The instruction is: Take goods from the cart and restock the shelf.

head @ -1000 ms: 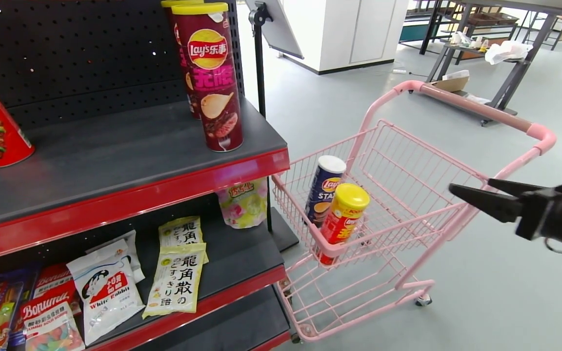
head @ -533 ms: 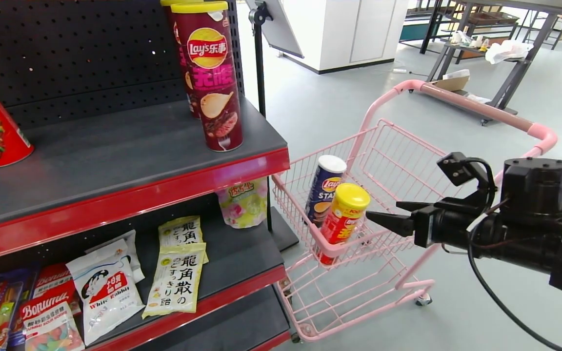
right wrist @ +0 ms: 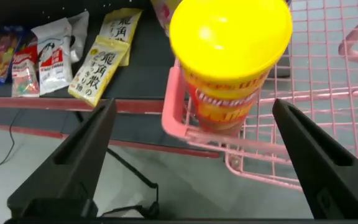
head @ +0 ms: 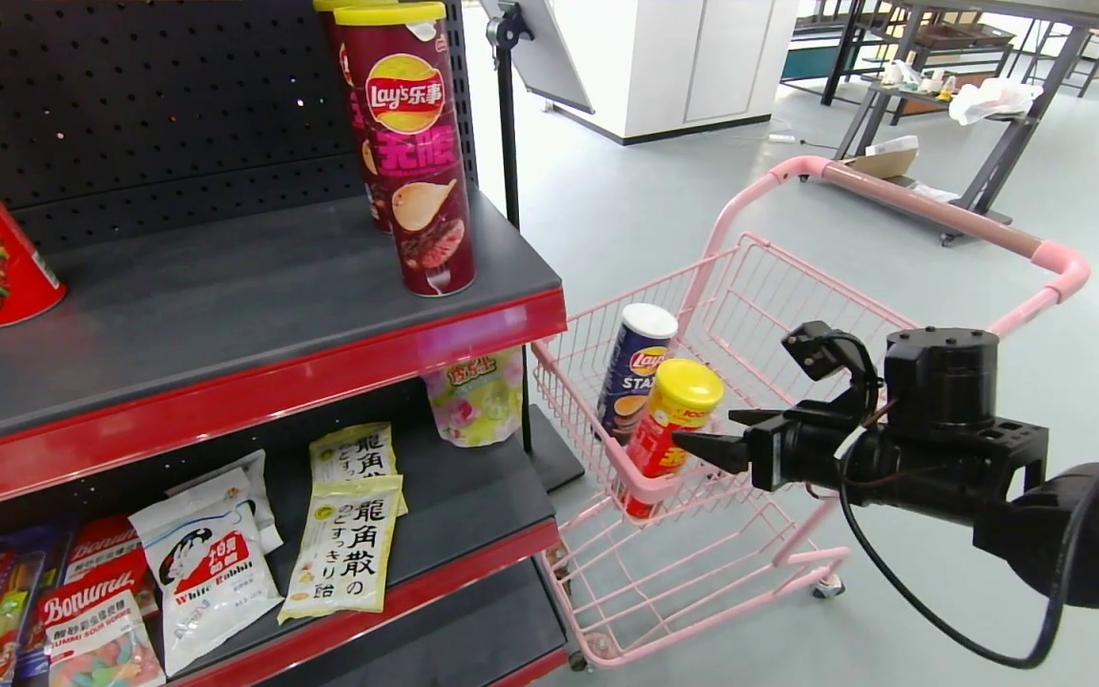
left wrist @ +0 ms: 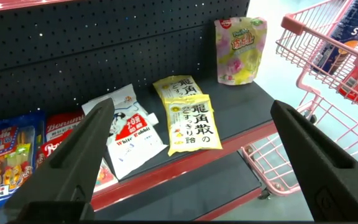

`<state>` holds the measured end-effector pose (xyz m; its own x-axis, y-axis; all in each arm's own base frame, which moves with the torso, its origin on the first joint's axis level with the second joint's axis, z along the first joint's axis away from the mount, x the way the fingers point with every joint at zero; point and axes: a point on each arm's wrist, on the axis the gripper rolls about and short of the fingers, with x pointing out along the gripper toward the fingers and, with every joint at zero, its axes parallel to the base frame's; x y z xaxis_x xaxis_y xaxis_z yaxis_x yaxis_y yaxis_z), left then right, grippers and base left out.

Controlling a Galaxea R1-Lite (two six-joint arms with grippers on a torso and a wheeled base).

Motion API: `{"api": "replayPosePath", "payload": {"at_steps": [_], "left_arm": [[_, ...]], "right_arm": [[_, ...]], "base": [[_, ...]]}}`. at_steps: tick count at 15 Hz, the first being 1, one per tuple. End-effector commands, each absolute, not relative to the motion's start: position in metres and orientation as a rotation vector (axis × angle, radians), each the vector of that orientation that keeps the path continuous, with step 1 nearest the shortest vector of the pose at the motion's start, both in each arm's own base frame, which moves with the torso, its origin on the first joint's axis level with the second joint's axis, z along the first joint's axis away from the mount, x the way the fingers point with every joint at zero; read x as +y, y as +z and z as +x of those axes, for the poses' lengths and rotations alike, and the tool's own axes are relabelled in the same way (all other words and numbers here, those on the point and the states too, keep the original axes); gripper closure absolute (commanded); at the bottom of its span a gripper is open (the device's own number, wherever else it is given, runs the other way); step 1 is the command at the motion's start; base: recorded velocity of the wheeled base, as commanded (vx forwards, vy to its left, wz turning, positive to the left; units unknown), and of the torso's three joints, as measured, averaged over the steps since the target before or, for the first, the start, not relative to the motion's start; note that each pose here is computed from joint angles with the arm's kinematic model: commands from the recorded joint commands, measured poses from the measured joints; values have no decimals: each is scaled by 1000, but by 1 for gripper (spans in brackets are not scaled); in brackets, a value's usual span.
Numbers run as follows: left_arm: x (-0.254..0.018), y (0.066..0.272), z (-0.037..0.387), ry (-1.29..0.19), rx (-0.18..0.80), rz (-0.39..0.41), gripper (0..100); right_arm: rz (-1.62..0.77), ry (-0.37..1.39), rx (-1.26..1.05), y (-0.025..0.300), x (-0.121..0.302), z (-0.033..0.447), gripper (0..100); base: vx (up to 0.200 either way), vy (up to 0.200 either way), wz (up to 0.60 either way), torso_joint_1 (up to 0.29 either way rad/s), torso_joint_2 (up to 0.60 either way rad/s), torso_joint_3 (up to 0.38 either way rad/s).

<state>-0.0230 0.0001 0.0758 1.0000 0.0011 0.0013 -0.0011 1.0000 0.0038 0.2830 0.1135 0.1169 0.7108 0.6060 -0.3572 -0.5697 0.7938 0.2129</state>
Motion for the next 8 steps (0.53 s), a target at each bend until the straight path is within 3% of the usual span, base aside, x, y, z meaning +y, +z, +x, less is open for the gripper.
{"api": "replayPosePath", "payload": {"at_steps": [1,8], "left_arm": [[0,76,-23,0,0,5,0],[0,76,-23,2,0,5,0]], "right_arm": [[90,647,432,103,119,302,0],[83,643,429,80,134,332,0]], "base": [[0,0,0,0,0,0],[0,0,0,0,0,0]]}}
